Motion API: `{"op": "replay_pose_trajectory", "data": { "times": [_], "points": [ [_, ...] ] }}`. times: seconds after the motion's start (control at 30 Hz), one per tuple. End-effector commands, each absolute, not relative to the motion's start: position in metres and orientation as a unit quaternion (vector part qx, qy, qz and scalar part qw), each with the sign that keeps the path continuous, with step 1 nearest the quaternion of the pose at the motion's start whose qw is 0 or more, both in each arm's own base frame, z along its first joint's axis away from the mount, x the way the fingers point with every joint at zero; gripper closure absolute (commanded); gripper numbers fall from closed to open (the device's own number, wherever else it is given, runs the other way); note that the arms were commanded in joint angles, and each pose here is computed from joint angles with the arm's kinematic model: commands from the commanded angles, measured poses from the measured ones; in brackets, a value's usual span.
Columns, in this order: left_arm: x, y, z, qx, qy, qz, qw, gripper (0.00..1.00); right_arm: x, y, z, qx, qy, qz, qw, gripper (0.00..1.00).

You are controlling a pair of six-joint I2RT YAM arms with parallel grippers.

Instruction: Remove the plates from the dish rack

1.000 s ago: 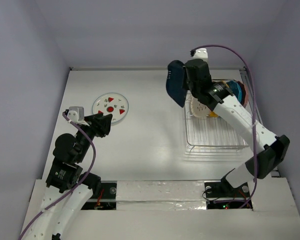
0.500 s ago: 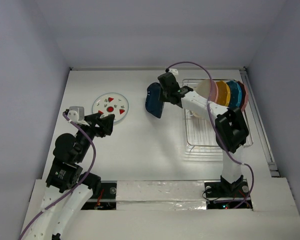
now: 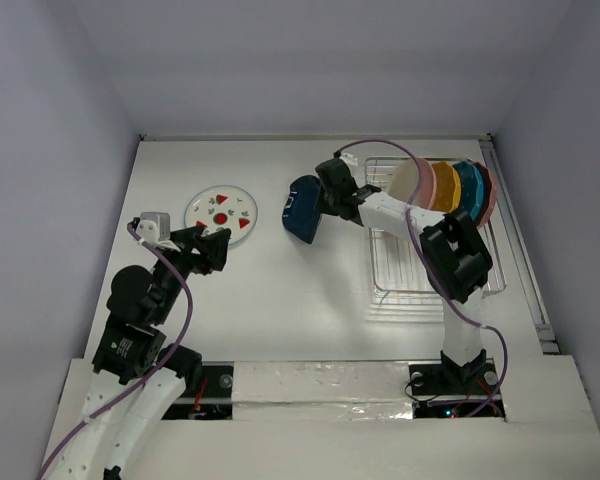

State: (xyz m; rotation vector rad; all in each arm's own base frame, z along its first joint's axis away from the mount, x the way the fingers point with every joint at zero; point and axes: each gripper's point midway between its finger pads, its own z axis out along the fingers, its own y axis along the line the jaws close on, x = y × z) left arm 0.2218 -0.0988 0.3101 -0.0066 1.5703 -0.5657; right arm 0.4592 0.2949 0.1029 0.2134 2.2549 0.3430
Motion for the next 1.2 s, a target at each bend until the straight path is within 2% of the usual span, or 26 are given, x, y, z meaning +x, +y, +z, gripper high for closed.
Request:
{"op": "replay_pose_trajectory", "data": {
  "times": [0.0, 0.1, 0.13, 0.23, 0.27, 0.37, 0.47, 0.63, 0.77, 0.9, 0.93, 1.0, 1.03, 1.07, 1.1, 1.17],
  "points": [
    [0.220, -0.100, 0.336, 0.002, 0.671, -0.261, 0.694, 0.38, 0.470, 0.313, 0.122, 0.110, 0.869, 0.188, 0.445, 0.95],
    [0.220, -0.099, 0.336, 0.002, 0.671, -0.261, 0.694, 0.38, 0.465, 0.310, 0.112, 0.112, 0.872, 0.185, 0.439, 0.86],
    [0.220, -0.099, 0.335, 0.001, 0.671, -0.261, 0.694, 0.39, 0.461, 0.308, 0.105, 0.109, 0.876, 0.181, 0.433, 0.79],
    [0.220, -0.100, 0.336, 0.003, 0.671, -0.263, 0.694, 0.38, 0.456, 0.300, 0.100, 0.105, 0.882, 0.164, 0.429, 0.69],
    [0.220, -0.100, 0.336, 0.003, 0.670, -0.264, 0.694, 0.38, 0.455, 0.295, 0.097, 0.107, 0.883, 0.152, 0.431, 0.56],
    [0.219, -0.101, 0.336, 0.004, 0.670, -0.265, 0.693, 0.38, 0.449, 0.288, 0.090, 0.102, 0.891, 0.135, 0.422, 0.44],
    [0.219, -0.101, 0.336, 0.005, 0.670, -0.265, 0.693, 0.38, 0.446, 0.287, 0.089, 0.101, 0.891, 0.138, 0.420, 0.37],
    [0.218, -0.101, 0.337, 0.005, 0.670, -0.266, 0.694, 0.39, 0.445, 0.289, 0.088, 0.095, 0.895, 0.140, 0.413, 0.37],
    [0.218, -0.101, 0.336, 0.005, 0.670, -0.266, 0.694, 0.39, 0.443, 0.288, 0.108, 0.088, 0.891, 0.144, 0.422, 0.18],
    [0.219, -0.100, 0.336, 0.004, 0.670, -0.265, 0.693, 0.39, 0.438, 0.283, 0.146, 0.071, 0.881, 0.152, 0.443, 0.14],
    [0.219, -0.100, 0.337, 0.003, 0.670, -0.265, 0.694, 0.39, 0.434, 0.286, 0.158, 0.064, 0.875, 0.160, 0.452, 0.14],
    [0.219, -0.100, 0.336, 0.005, 0.671, -0.263, 0.693, 0.40, 0.427, 0.275, 0.198, 0.057, 0.857, 0.166, 0.485, 0.28],
    [0.220, -0.100, 0.336, 0.003, 0.671, -0.263, 0.693, 0.41, 0.425, 0.268, 0.213, 0.057, 0.849, 0.162, 0.500, 0.44],
    [0.221, -0.100, 0.334, 0.002, 0.673, -0.262, 0.692, 0.44, 0.424, 0.251, 0.222, 0.073, 0.841, 0.133, 0.519, 0.86],
    [0.221, -0.100, 0.335, 0.001, 0.672, -0.261, 0.692, 0.52, 0.420, 0.233, 0.228, 0.081, 0.841, 0.106, 0.524, 0.99],
    [0.221, -0.098, 0.335, -0.002, 0.672, -0.259, 0.693, 0.64, 0.412, 0.195, 0.257, 0.104, 0.825, 0.072, 0.551, 1.00]
  ]
}}
